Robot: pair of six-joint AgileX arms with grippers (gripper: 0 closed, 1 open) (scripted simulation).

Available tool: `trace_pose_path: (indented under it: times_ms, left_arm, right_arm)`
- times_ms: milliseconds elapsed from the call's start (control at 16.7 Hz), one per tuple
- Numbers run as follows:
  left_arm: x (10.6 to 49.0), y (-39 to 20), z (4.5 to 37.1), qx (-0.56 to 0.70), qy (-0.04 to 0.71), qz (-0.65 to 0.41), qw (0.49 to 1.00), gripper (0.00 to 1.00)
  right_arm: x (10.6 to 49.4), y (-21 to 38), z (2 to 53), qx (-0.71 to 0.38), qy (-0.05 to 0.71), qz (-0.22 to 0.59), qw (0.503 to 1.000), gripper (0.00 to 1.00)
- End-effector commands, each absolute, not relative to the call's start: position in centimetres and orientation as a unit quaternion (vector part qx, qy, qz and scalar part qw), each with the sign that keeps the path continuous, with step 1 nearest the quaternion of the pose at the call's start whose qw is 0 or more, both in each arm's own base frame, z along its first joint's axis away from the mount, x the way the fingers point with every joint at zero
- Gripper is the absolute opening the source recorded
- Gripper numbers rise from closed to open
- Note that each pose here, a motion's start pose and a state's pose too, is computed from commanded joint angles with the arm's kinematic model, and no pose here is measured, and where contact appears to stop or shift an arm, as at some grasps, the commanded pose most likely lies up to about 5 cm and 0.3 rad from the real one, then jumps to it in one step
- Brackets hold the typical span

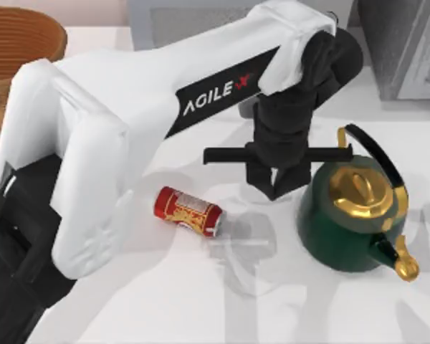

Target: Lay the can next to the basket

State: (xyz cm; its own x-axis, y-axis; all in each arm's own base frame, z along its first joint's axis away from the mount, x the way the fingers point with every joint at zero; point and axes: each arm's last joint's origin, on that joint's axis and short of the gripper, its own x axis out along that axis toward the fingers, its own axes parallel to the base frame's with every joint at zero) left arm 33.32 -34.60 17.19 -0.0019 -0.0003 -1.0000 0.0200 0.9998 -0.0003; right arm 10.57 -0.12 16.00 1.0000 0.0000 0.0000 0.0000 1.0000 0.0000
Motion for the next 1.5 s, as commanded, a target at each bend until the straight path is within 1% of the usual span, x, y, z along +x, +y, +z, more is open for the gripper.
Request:
trace_pose_path:
  times_ms: [600, 660, 1200, 1320, 1500]
  left_arm:
    - [33.3, -34.6, 17.2, 0.007, 0.708, -0.007, 0.706, 0.98]
    - [33.3, -34.6, 17.2, 0.007, 0.708, -0.007, 0.706, 1.0]
    - [33.4, -34.5, 17.2, 0.007, 0.708, -0.006, 0.706, 1.0]
    - [33.4, -34.6, 17.6, 0.008, 0.71, -0.003, 0.704, 1.0]
    - [33.5, -34.6, 19.1, 0.009, 0.711, -0.001, 0.703, 1.0]
  right_arm:
    - [10.6, -0.1, 16.0, 0.0, 0.0, 0.0, 1.0, 1.0]
    - [10.6, -0.1, 16.0, 0.0, 0.0, 0.0, 1.0, 1.0]
    - [10.6, -0.1, 16.0, 0.0, 0.0, 0.0, 1.0, 1.0]
    - [10.6, -0.1, 16.0, 0.0, 0.0, 0.0, 1.0, 1.0]
    - [10.6, -0.1, 16.0, 0.0, 0.0, 0.0, 1.0, 1.0]
